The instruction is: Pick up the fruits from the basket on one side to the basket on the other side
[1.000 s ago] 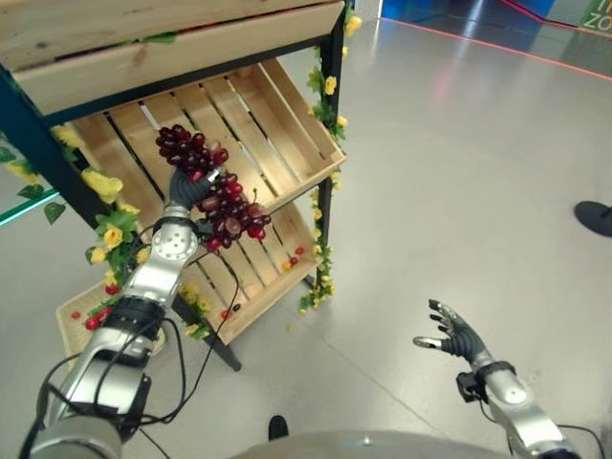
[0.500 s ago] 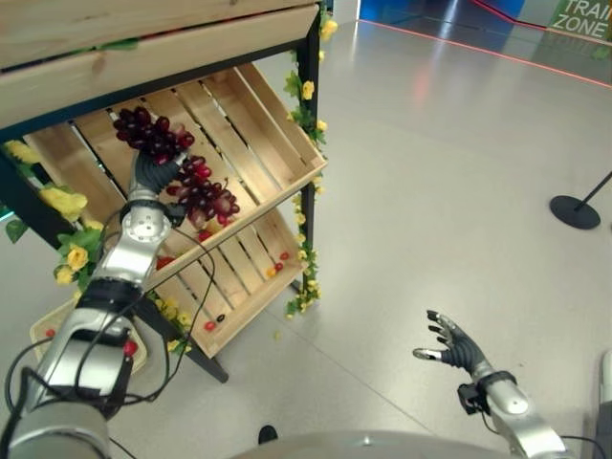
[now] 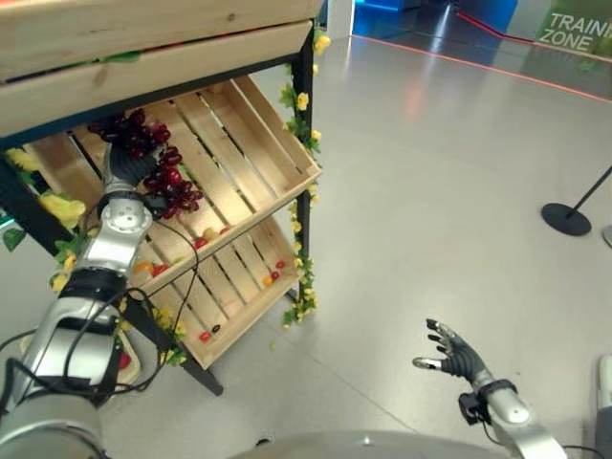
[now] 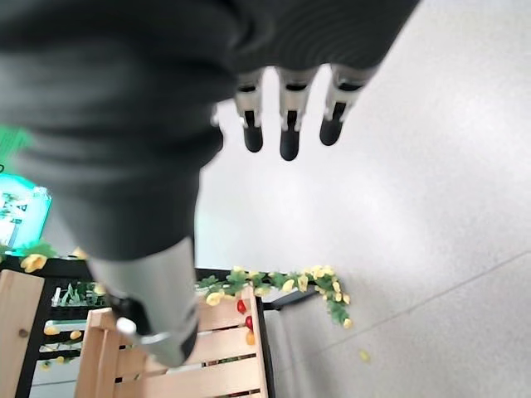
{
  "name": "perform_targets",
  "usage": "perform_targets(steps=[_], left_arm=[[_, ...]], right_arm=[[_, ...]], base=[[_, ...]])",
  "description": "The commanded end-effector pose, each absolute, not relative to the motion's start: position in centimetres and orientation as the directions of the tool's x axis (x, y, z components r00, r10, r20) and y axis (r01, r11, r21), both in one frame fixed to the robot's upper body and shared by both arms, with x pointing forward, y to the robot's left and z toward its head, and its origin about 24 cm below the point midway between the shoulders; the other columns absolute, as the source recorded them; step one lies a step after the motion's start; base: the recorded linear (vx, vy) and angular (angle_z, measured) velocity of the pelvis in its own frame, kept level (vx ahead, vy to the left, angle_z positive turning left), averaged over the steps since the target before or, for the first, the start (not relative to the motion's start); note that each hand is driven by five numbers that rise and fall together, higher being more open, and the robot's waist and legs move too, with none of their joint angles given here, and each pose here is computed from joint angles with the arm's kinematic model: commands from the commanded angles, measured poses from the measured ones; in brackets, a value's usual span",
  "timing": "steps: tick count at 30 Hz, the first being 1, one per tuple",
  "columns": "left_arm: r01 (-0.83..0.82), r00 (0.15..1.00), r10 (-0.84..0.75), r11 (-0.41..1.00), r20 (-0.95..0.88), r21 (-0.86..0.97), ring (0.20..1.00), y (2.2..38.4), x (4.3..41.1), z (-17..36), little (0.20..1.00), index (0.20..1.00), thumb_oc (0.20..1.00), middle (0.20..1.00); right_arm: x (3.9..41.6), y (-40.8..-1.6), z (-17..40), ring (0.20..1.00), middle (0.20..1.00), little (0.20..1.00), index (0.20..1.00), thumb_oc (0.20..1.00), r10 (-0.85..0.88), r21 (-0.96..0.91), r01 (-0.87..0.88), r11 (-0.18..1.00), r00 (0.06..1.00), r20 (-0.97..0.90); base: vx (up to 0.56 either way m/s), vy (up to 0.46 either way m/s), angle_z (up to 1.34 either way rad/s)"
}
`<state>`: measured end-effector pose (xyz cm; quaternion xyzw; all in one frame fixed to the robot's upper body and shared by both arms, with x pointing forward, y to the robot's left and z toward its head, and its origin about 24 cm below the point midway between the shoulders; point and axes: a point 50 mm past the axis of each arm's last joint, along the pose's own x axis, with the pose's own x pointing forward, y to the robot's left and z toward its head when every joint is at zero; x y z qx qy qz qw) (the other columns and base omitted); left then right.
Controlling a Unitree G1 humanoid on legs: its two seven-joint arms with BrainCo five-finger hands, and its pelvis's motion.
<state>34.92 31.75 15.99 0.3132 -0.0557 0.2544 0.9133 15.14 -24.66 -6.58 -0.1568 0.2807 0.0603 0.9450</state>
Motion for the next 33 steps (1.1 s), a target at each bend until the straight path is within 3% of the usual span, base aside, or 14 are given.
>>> perform_targets(steps=[1, 3, 4, 5, 23, 33], left_arm=[[-0.634, 0.768, 0.448, 0.634, 0.458, 0.443, 0.200, 32.2, 36.1, 23.5, 0.200, 0.200, 0.200, 0.200], [-0.634, 0.768, 0.451, 0.634, 0.455, 0.443, 0.200, 32.2, 36.2, 23.4, 0.200, 0.200, 0.200, 0.200], [-0.630, 0.771, 0.449, 0.639, 0.451, 0.441, 0.310, 32.0, 36.2, 23.3, 0.310, 0.310, 0.310, 0.310], [-0.624, 0.777, 0.449, 0.642, 0.442, 0.446, 1.000, 32.1, 36.2, 23.1, 1.000, 1.000, 1.000, 1.000], [-0.579, 0.815, 0.425, 0.627, 0.394, 0.522, 1.000, 32.3, 36.3, 22.1, 1.000, 1.000, 1.000, 1.000], [-0.540, 0.839, 0.411, 0.545, 0.357, 0.641, 1.000, 33.2, 36.1, 21.5, 1.000, 1.000, 1.000, 1.000]], right_arm=[[16.3, -24.5, -4.7, 1.000, 1.000, 1.000, 1.000, 1.000, 0.066, -0.280, -0.210, 0.937, 0.892, -0.448], [16.4, -24.5, -4.6, 1.000, 1.000, 1.000, 1.000, 1.000, 0.067, -0.280, -0.210, 0.937, 0.893, -0.446], [16.4, -24.5, -4.6, 1.000, 1.000, 1.000, 1.000, 1.000, 0.065, -0.279, -0.207, 0.938, 0.894, -0.443], [16.4, -24.6, -4.6, 1.000, 1.000, 1.000, 1.000, 1.000, 0.063, -0.279, -0.205, 0.938, 0.893, -0.445], [16.6, -24.7, -4.5, 1.000, 1.000, 1.000, 1.000, 1.000, 0.059, -0.285, -0.202, 0.937, 0.895, -0.441], [16.3, -24.7, -4.8, 1.000, 1.000, 1.000, 1.000, 1.000, 0.060, -0.275, -0.204, 0.939, 0.889, -0.454]], base=[[0.00, 0.000, 0.00], [0.00, 0.000, 0.00], [0.00, 0.000, 0.00], [0.00, 0.000, 0.00], [0.00, 0.000, 0.00], [0.00, 0.000, 0.00]])
